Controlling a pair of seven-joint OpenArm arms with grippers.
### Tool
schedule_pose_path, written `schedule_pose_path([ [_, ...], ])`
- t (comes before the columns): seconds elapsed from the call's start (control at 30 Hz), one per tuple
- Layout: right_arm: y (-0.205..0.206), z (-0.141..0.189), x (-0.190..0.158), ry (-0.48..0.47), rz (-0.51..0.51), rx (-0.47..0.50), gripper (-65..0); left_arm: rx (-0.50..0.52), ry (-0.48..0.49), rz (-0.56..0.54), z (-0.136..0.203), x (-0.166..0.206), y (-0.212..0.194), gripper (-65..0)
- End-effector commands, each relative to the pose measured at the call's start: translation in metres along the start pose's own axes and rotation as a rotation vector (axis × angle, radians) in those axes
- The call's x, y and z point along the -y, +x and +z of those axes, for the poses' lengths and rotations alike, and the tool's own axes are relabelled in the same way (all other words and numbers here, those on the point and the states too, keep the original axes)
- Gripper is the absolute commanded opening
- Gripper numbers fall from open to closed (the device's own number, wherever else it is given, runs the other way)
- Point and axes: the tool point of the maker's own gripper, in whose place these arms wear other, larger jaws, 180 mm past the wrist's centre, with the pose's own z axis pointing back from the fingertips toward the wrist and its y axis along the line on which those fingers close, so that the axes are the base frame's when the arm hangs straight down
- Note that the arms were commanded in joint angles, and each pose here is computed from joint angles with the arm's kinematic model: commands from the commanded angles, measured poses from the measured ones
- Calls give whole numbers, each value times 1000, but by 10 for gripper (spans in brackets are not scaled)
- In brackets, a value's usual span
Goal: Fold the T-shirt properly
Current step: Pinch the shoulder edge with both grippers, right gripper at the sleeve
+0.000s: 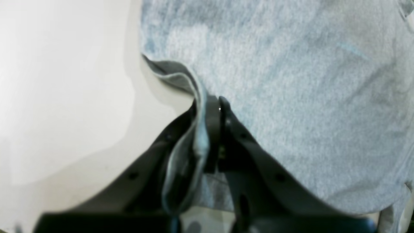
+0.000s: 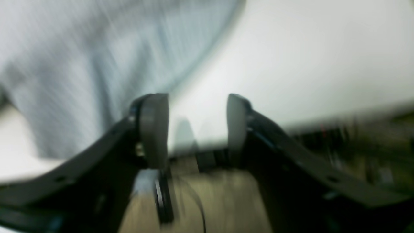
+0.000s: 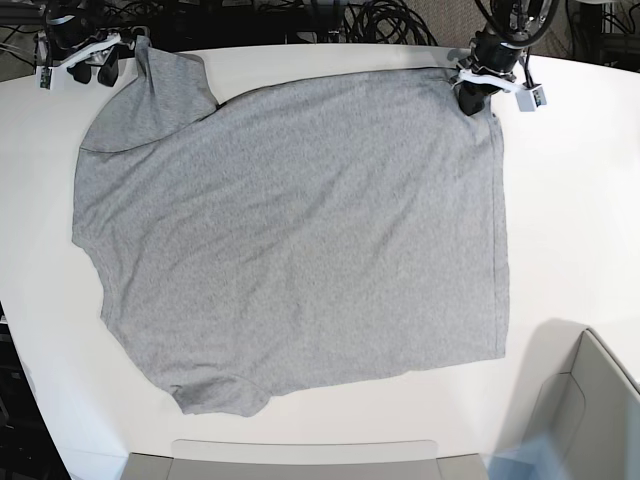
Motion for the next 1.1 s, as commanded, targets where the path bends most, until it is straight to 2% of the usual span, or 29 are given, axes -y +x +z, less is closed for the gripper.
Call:
schedule_pose_path([
  [0.0, 13, 2, 0, 9, 19, 37, -326, -52, 21, -5, 3, -5, -11, -650],
  [0.13, 3, 1, -1, 11, 14, -22, -304, -62, 21, -4, 3, -5, -12, -650],
  [0.6, 0, -6, -16, 38, -21, -16, -304, -58, 34, -58, 3, -7, -12, -650],
  [0.87, 28, 1, -34, 49, 40, 54, -305, -65, 27, -59, 3, -5, -15, -650],
  [1.07, 30, -4, -49, 93, 58, 52, -305, -91, 9, -62, 2, 2, -25, -650],
])
